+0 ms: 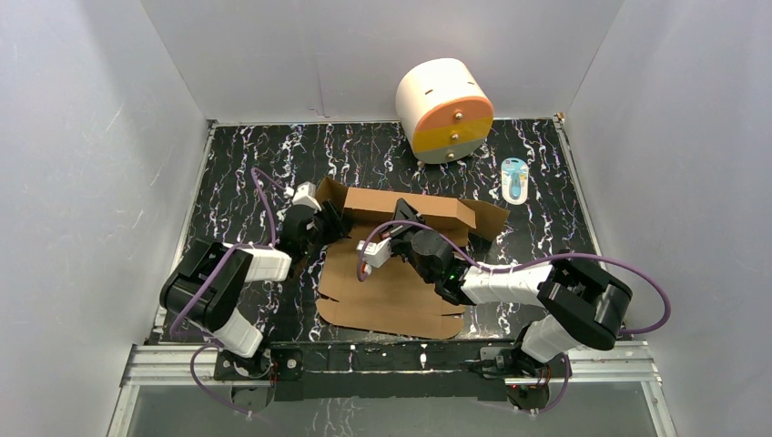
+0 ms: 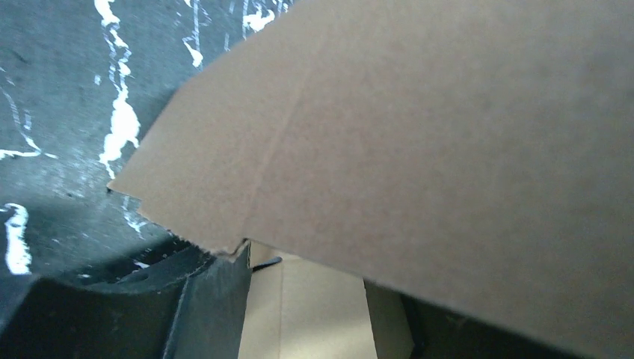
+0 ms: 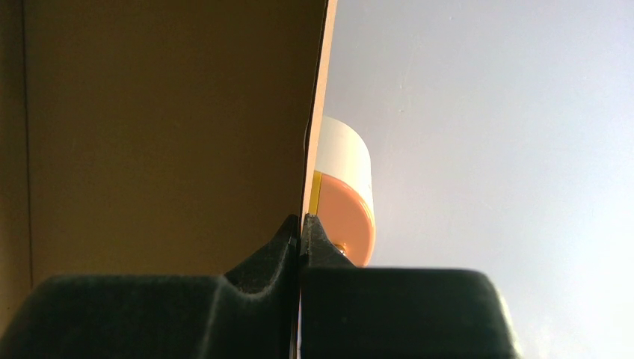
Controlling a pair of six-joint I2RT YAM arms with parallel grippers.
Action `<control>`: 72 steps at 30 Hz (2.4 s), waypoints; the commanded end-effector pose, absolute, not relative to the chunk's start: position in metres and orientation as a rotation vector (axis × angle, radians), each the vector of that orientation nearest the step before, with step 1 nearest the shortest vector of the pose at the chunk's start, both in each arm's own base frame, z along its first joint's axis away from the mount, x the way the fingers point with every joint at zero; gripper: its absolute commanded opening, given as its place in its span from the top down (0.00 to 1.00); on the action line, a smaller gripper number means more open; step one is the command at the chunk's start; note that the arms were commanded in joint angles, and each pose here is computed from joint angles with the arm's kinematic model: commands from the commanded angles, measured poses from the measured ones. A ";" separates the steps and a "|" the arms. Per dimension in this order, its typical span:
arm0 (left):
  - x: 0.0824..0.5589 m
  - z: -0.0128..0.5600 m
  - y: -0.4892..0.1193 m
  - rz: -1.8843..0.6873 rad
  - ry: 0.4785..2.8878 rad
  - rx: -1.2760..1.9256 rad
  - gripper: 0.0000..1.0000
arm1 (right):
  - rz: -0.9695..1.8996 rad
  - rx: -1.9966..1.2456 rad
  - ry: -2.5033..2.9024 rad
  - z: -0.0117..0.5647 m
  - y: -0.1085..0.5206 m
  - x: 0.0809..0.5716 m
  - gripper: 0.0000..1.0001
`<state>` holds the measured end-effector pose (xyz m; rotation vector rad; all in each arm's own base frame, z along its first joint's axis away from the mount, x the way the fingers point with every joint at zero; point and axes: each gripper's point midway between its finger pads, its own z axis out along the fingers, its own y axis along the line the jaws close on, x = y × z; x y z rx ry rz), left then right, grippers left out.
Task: Fold the paper box
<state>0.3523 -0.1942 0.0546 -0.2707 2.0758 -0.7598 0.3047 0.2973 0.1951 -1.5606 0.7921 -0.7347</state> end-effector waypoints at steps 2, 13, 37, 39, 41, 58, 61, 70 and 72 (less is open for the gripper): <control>0.339 0.076 -0.214 -0.840 2.003 -0.179 0.50 | -0.713 -1.598 0.804 0.184 0.299 0.302 1.00; 0.326 0.076 -0.233 -0.795 1.988 -0.057 0.51 | -0.722 -1.598 0.807 0.184 0.298 0.303 1.00; 0.311 0.126 -0.131 -0.324 1.929 -0.213 0.35 | -0.713 -1.598 0.810 0.185 0.298 0.302 1.00; 0.310 0.121 -0.129 -0.315 1.955 -0.229 0.34 | -0.710 -1.595 0.810 0.186 0.298 0.302 1.00; 0.308 0.110 -0.131 -0.318 2.001 -0.245 0.34 | -0.707 -1.590 0.810 0.188 0.299 0.302 1.00; 0.299 0.039 -0.140 -0.282 2.227 -0.254 0.63 | -0.685 -1.591 0.829 0.184 0.300 0.302 1.00; 0.296 0.032 -0.144 -0.309 2.252 -0.253 0.72 | -0.685 -1.590 0.831 0.184 0.300 0.302 1.00; 0.280 0.005 -0.131 -0.209 2.366 -0.343 0.83 | -0.674 -1.582 0.837 0.185 0.300 0.301 1.00; 0.275 -0.002 -0.124 -0.152 2.396 -0.365 0.85 | -0.672 -1.583 0.836 0.185 0.300 0.301 1.00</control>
